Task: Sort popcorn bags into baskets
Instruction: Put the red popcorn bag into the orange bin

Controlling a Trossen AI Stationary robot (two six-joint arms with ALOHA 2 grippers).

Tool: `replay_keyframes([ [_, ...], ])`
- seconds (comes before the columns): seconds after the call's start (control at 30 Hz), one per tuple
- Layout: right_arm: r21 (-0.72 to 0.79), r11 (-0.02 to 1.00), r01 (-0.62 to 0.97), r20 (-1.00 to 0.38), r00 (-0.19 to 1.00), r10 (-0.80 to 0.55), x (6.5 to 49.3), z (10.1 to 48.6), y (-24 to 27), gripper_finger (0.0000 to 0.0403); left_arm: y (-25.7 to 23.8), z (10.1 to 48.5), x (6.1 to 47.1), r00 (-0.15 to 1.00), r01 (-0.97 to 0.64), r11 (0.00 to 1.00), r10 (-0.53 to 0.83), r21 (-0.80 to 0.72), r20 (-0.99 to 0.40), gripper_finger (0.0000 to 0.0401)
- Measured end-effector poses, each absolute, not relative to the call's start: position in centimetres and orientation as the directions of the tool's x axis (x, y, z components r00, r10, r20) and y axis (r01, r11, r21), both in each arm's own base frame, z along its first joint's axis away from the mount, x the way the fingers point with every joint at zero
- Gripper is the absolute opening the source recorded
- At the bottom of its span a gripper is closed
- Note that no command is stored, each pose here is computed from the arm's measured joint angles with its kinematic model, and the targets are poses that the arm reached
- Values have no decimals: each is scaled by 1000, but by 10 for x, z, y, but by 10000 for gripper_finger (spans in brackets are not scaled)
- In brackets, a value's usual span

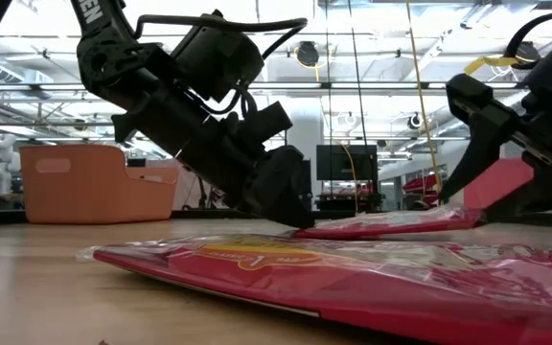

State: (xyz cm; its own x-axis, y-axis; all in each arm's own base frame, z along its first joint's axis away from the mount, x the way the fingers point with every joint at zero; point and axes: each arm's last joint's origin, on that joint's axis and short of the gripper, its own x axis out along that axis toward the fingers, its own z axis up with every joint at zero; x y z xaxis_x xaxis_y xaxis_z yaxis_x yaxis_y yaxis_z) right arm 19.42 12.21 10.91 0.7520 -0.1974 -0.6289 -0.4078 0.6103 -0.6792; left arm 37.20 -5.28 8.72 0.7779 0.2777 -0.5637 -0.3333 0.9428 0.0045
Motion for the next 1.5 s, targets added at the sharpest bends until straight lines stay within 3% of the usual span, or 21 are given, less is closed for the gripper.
replay_keyframes([
  [0.17,-675,626,-390,-615,767,-185,198,111,121,108,-53,87,372,780,-323,946,262,-8,-568,156],
  [0.5,-598,706,-379,-636,760,-131,201,111,121,6,-61,112,370,820,-278,960,220,-31,-528,156],
  [0.7,-566,750,-342,-621,776,-115,202,113,122,1,-67,143,365,854,-239,971,203,-14,-478,156],
  [0.87,-491,830,-266,-569,819,-74,209,120,123,1,-98,169,358,922,-97,992,118,76,-369,157],
  [1.07,-421,894,-157,-516,851,-94,219,126,115,0,-136,158,350,931,-29,966,119,256,-345,161],
  [1.23,-399,910,-110,-494,862,-112,224,129,108,0,-149,137,348,918,-126,923,247,363,-310,213],
  [1.4,-342,937,-75,-470,877,-101,229,132,103,0,-149,113,353,901,-153,891,304,428,-310,291],
  [1.5,-325,944,-57,-461,881,-105,231,133,101,0,-145,103,357,885,-170,867,344,469,-315,317],
])
